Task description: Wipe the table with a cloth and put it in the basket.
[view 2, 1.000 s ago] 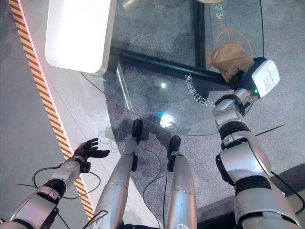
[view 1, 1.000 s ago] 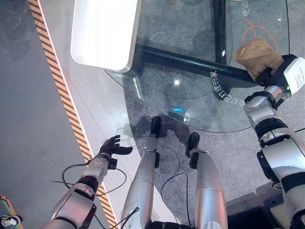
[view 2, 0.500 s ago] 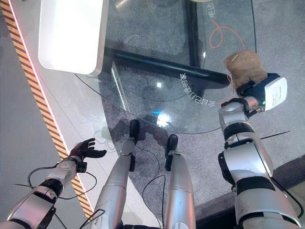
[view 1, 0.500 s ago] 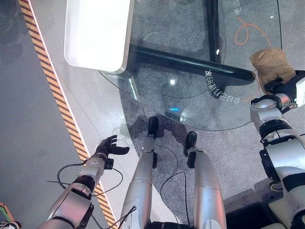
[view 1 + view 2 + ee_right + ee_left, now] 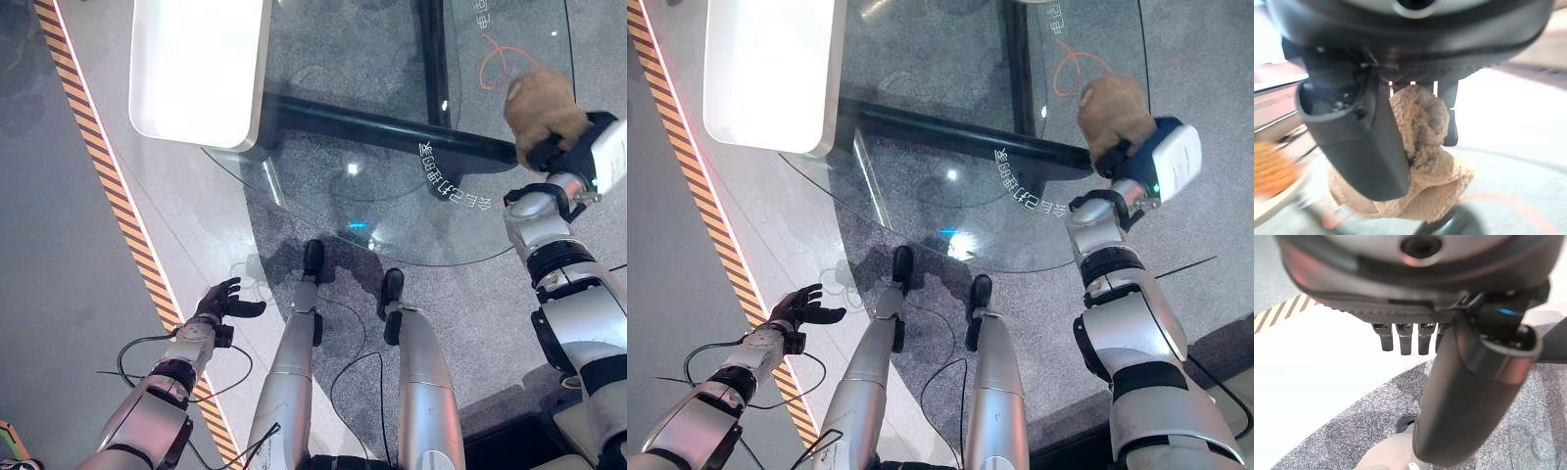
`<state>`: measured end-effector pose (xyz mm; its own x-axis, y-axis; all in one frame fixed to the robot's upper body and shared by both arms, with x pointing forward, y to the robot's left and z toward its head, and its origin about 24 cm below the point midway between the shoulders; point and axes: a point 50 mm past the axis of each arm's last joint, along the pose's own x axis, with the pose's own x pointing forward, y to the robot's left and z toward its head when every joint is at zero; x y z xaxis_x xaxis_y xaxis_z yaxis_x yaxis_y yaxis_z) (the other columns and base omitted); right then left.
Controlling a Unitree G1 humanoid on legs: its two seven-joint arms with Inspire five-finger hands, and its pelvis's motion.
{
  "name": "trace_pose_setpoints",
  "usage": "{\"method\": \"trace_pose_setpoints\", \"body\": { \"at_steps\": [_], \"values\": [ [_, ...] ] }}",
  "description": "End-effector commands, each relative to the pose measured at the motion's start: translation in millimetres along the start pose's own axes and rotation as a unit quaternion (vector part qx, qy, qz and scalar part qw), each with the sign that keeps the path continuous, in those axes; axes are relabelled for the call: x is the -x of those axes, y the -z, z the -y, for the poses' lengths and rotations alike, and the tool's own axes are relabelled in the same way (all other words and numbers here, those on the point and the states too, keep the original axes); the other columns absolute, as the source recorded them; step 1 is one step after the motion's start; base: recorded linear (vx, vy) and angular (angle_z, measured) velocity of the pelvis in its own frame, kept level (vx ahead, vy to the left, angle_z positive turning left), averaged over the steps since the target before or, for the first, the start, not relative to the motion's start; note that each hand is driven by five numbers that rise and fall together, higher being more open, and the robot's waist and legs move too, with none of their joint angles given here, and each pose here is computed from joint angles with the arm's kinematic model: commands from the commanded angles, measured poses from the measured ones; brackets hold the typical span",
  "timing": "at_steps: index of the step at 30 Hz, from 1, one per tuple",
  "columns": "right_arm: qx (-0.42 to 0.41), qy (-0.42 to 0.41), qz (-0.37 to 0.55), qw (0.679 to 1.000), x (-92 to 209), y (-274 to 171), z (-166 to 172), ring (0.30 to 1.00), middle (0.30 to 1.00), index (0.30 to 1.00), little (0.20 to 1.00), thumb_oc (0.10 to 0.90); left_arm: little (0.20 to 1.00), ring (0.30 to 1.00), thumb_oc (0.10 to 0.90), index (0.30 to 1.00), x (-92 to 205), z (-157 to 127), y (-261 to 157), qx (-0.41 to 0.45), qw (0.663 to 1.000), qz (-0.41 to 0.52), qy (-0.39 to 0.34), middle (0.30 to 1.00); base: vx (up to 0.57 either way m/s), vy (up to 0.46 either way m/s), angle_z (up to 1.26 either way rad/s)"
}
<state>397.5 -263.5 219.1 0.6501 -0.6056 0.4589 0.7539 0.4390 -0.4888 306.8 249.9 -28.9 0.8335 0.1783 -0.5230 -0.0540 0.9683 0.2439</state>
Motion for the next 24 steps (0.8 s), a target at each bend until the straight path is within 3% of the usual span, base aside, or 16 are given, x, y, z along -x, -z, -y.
{"method": "trace_pose_setpoints", "body": {
  "at_steps": [1, 17, 24],
  "values": [
    [-0.024, 0.047, 0.154, 0.987, -19.5, -68.0, 27.9, 0.3, 0.3, 0.3, 0.2, 0.1, 0.9, 0.9, 0.8, 0.9, 1.9, -12.2, 12.9, 0.013, 0.999, -0.02, -0.032, 0.9, 0.0, 0.0, 0.0],
    [0.04, -0.068, 0.24, 0.968, 20.5, -101.4, -20.5, 0.3, 0.3, 0.3, 0.2, 0.1, 0.9, 0.9, 0.8, 0.9, 0.9, 9.4, 9.9, 0.004, 1.0, -0.008, -0.009, 0.9, 0.0, 0.001, -0.01],
    [0.051, -0.145, 0.311, 0.938, 51.6, -120.9, -44.4, 0.3, 0.3, 0.3, 0.2, 0.1, 0.9, 0.9, 0.8, 0.9, 1.1, 20.0, 10.0, 0.001, 1.0, -0.006, 0.0, 0.9, 0.0, 0.003, 0.01]
  ]
}}
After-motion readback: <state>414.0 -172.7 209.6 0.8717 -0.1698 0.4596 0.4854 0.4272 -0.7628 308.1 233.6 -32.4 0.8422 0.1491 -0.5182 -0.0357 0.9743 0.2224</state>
